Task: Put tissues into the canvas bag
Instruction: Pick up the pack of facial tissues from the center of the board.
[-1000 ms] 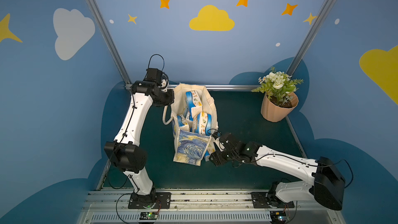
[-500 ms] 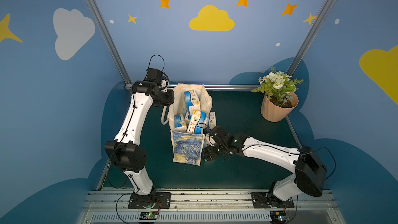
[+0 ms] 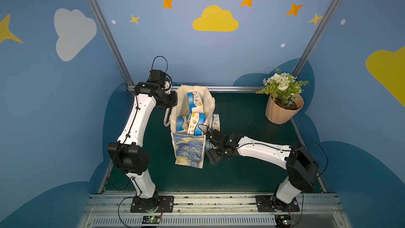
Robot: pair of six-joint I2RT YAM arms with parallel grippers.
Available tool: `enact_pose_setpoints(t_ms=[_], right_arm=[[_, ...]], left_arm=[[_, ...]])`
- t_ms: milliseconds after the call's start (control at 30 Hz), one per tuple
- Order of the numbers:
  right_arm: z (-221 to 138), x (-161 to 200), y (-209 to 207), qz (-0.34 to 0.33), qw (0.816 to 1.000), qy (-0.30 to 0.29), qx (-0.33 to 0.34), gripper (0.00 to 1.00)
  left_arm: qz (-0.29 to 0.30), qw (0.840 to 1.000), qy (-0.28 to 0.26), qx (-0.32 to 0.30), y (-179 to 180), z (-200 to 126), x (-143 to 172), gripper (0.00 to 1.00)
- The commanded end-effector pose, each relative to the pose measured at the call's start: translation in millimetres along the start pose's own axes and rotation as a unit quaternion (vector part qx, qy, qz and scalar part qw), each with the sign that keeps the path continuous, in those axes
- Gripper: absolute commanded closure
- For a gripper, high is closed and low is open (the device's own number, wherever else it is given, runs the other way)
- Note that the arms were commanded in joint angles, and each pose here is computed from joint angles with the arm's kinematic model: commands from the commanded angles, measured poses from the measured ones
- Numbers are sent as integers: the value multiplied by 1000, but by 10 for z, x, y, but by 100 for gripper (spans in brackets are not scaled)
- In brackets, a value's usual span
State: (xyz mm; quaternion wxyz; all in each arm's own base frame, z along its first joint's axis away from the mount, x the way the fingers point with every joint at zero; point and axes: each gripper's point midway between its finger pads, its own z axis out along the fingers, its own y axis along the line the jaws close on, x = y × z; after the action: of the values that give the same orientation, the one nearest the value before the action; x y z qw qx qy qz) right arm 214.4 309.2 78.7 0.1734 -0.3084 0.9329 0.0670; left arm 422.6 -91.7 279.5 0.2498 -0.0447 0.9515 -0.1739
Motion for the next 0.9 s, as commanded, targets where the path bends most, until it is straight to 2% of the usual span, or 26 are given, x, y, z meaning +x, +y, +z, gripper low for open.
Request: enact_pose_setpoints(t_ms=[0,167,300,567,600,700,733,867], right_arm=[[-15,31,-109,5,999,6,32,12],[17,-36,-117,13,999,4,37,12],[16,-151,82,0,1000,-17,-14,12],[104,-185,-22,6,1000,-9,11,14],[114,-173,-37,8,1000,-6,13,19],[114,-96,-99,18,999,2,26,45],[102,-58,-131,24,999,4,30,47],[-53,79,-260,43,998,1,42,68]], left_arm=[[1,1000,0,5,-37,40,-35,96],[1,1000,-1,4,-32,27,-33,96],[2,1000,0,4,-46,25,-26,96],[7,1000,3,4,-81,43,-28,96],[8,1000,4,4,-87,42,-24,96],[9,1000,3,2,-86,39,-28,96],[10,1000,2,2,-85,38,-31,96],[11,1000,0,2,-92,26,-41,96]])
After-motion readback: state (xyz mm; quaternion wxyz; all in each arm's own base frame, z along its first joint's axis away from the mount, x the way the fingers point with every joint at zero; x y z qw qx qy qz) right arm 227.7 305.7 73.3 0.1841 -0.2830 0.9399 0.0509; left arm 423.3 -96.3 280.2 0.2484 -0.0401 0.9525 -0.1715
